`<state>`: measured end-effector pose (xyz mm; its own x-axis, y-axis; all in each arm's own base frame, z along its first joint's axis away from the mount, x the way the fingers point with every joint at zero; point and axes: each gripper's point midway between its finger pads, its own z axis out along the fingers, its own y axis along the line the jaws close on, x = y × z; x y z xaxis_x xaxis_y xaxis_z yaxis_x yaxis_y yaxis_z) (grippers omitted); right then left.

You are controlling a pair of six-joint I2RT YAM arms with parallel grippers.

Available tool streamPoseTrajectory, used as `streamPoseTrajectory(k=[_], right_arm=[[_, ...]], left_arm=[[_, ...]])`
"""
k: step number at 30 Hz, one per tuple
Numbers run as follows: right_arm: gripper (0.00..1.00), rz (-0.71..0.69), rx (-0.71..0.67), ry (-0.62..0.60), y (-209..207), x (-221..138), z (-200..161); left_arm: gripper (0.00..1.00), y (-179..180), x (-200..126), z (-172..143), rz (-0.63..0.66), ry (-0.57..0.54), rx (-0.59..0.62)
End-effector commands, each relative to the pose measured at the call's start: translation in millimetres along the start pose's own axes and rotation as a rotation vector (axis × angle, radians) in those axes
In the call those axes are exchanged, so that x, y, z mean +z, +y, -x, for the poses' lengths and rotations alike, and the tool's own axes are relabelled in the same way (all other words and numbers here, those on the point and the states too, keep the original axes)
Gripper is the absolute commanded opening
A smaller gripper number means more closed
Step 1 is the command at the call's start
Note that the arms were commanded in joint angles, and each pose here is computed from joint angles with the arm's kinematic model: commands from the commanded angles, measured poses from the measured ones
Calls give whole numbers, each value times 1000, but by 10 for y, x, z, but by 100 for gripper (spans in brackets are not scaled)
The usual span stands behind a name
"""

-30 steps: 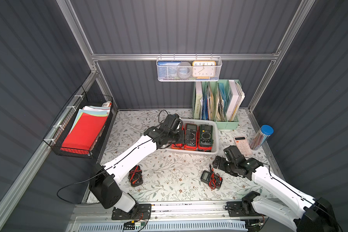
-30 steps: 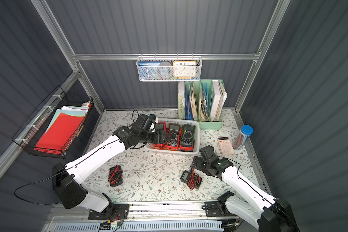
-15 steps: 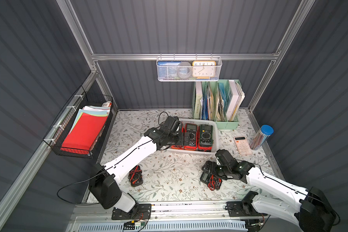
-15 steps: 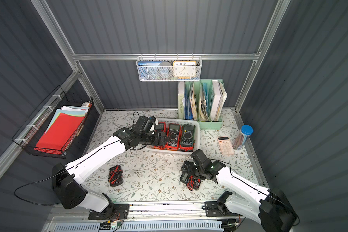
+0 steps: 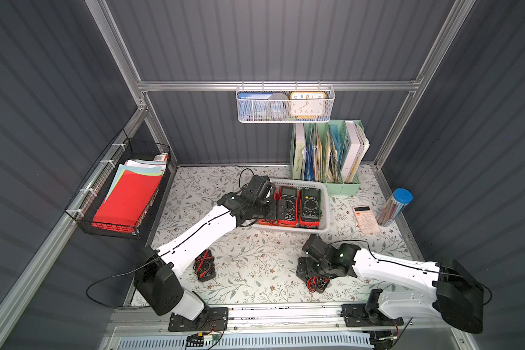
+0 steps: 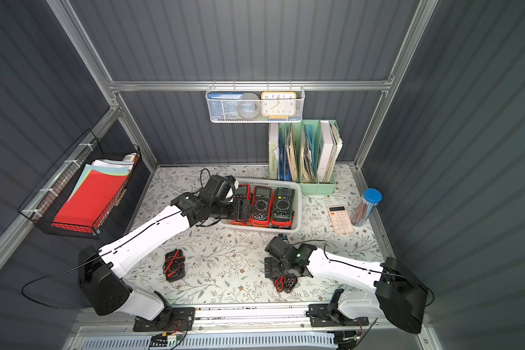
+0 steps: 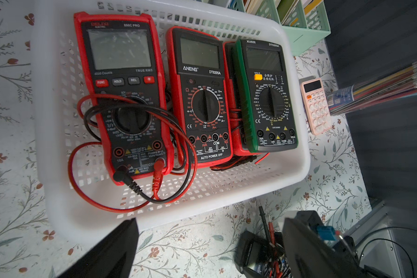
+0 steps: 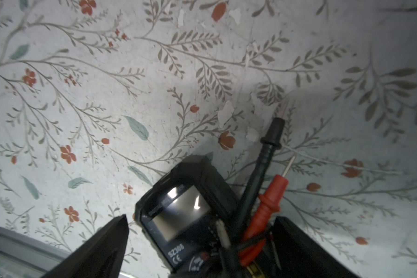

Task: Put the multimeter into the basket
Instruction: Pick up the multimeter from the center of the board.

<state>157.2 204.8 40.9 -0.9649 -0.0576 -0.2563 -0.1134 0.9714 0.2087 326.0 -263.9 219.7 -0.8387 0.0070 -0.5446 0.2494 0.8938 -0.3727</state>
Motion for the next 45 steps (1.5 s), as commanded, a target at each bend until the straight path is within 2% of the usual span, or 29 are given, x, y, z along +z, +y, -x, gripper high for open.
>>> streamPoseTrajectory(k=[1,3,8,10,11,14,17,20,28,35,41,45], right_arm=[[99,-105,-86,37,-147,72,-97],[99,-128,-104,51,-170,123,-123],[97,-161,-121,65,-221,179,-146],[92,-163,-124,67,-223,190,-149],[88,-163,-126,68,-220,193,-147],[84,-160,-126,66,-207,188,-136],[72,-168,-125,52,-216,160,-108],[65,-170,-126,25,-207,92,-46],[60,-108,-97,-87,-23,-255,242],[60,47,-11,-219,281,-673,731],[59,184,104,-303,445,-953,1392],[59,206,124,-358,536,-1038,1886]], left_arm=[[99,-68,-64,28,-22,-7,5],[99,-141,-145,144,-40,-37,9],[99,-111,-129,92,-34,-24,10],[99,-118,-142,97,-38,-27,9],[99,-45,-69,-28,-22,4,5],[99,-22,-47,-71,-19,11,0],[99,-4,-34,-88,-16,14,-1],[99,10,-5,-113,-13,21,-4],[99,82,75,-198,2,29,-25],[99,125,47,-279,9,44,-81],[99,179,-57,-113,36,4,-103],[99,332,-153,36,51,-17,-148]])
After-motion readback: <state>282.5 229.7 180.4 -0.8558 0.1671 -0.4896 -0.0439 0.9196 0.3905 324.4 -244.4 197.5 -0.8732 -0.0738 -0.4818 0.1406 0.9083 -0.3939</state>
